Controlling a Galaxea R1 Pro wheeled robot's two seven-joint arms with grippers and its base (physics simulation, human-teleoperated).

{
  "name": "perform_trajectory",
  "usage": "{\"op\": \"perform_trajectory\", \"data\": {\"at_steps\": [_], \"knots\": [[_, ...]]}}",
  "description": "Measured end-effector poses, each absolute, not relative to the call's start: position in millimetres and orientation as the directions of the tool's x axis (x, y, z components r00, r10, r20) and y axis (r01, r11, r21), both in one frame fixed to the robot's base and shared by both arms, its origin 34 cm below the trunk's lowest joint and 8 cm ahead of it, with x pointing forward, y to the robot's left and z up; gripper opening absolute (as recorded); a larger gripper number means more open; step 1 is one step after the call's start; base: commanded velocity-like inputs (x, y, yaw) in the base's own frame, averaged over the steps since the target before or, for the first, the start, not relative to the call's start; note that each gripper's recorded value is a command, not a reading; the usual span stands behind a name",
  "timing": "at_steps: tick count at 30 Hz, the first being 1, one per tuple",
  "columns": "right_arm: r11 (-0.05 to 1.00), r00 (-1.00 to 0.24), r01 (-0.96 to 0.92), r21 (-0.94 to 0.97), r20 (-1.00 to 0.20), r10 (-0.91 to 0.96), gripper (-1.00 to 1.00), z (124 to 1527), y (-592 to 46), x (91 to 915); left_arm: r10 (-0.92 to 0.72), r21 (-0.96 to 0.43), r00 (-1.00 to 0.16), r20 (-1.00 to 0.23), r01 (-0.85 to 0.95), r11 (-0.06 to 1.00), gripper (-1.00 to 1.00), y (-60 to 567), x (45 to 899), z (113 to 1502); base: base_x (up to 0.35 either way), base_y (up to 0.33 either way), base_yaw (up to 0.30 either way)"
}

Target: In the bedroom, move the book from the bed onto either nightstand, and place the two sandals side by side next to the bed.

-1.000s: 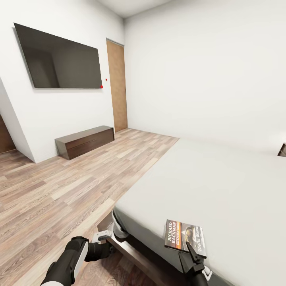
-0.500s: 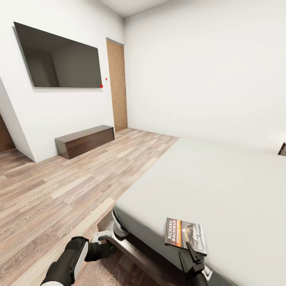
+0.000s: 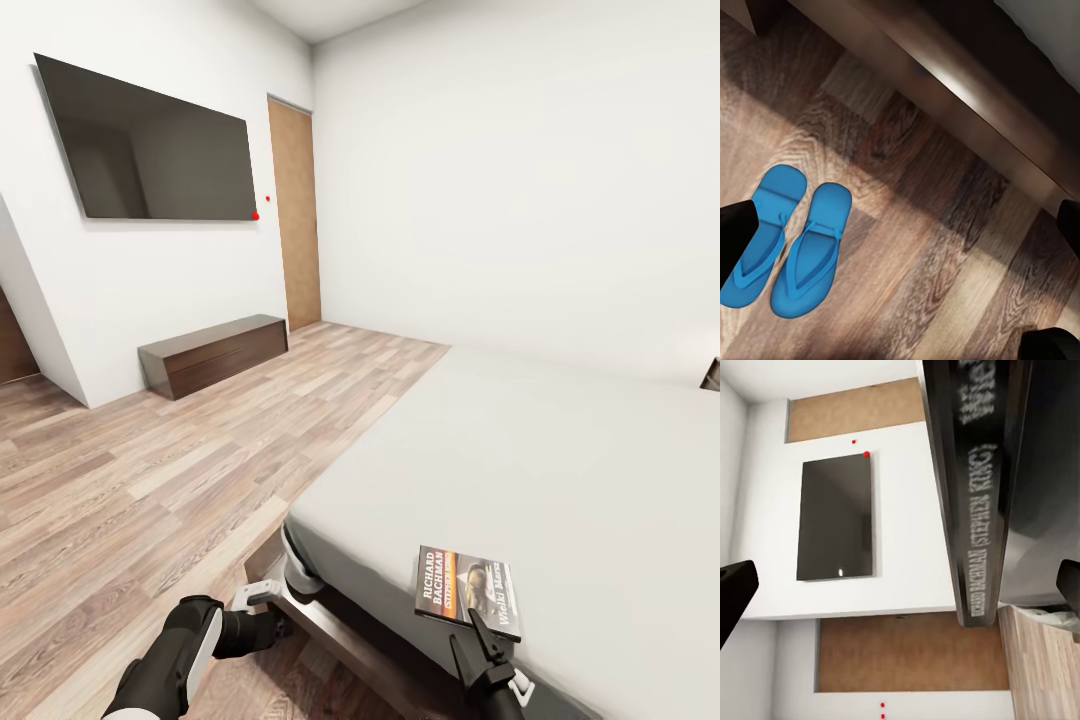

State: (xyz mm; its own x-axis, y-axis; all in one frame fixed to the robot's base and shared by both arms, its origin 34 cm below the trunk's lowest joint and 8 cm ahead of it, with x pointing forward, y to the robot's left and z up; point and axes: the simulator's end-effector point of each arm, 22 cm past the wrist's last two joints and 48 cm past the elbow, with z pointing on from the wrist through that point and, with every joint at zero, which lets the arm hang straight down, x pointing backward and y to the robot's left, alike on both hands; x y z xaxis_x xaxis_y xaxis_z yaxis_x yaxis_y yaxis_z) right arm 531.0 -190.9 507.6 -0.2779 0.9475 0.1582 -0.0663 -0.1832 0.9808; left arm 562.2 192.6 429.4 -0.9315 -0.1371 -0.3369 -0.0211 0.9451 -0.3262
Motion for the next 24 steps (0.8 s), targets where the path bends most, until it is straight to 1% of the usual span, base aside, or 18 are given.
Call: {"op": "perform_trajectory", "data": {"at_steps": [24], "knots": [[-0.181, -0.277, -0.069, 0.981, 0.156, 0.948, 1.00, 508.2, -191.2, 531.6, -0.137, -0.326, -0.932, -0.337, -0.021, 0.945, 1.00, 192.6, 562.2, 429.4, 0.000, 0.000, 0.000]]}}
